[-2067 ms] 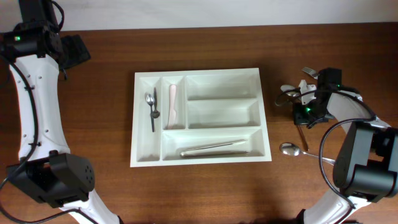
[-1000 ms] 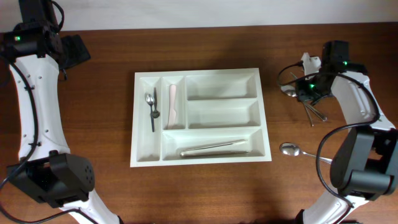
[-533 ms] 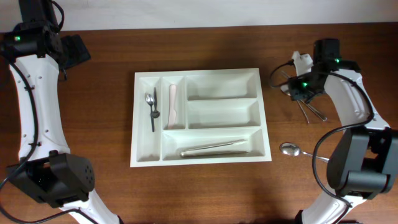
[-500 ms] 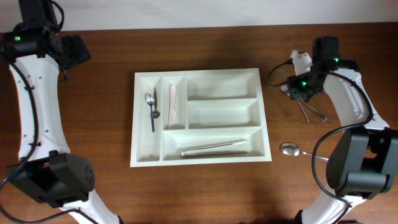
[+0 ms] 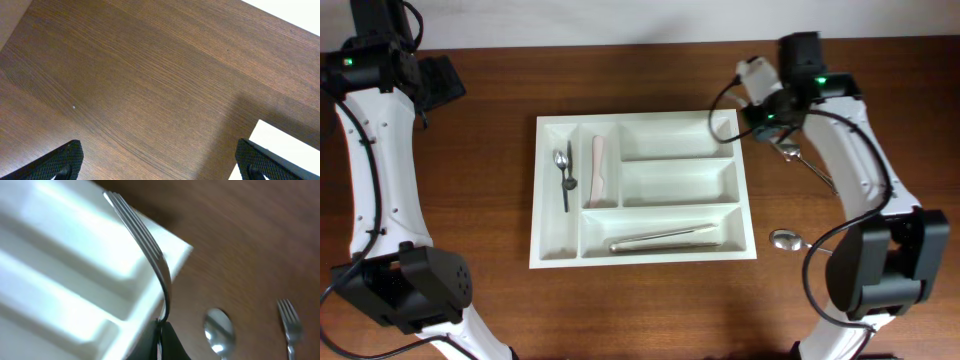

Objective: Pack container
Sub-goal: 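Carry the fork left over the tray's middle compartment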

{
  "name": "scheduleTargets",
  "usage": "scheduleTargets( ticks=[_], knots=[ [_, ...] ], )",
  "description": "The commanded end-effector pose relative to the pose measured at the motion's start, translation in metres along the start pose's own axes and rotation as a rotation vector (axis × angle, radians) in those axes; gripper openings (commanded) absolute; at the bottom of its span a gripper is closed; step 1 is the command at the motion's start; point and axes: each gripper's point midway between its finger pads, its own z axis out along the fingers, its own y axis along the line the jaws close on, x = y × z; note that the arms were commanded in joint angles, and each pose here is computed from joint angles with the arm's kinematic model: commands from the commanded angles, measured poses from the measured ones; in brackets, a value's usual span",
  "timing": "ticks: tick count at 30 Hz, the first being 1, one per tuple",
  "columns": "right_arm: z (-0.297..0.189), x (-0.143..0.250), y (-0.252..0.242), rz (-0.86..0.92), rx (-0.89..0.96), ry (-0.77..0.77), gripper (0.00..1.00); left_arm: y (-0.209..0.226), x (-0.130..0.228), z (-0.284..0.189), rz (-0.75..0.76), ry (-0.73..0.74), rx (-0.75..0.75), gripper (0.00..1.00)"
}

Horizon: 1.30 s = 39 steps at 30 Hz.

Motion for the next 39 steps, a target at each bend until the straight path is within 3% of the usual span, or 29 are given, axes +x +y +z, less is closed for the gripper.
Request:
scheduleTargets(
  ticks=[1,13,25,39],
  knots=[
    [-0.002,-0.019,0.025,-0.130,-0.013,-0.027,0.04,0.002,-0.003,-0.004,-0.007,-0.013,-0.005,0.99],
    [0.002,-0.038,0.103,-0.385,-0.094,-0.050,0.04,0.002,-0.003,-0.004,-0.007,-0.013,-0.005,0.99],
    [-0.003,0.001,0.154,-0.543,-0.229,0.099,0.04,0.002,-0.003,-0.004,-0.007,-0.014,-0.005,0.99],
    [0.003,0.028,0.191,-0.626,-0.441,0.086,0.04,0.002,-0.003,-0.004,-0.007,-0.014,-0.005,0.99]
  ],
)
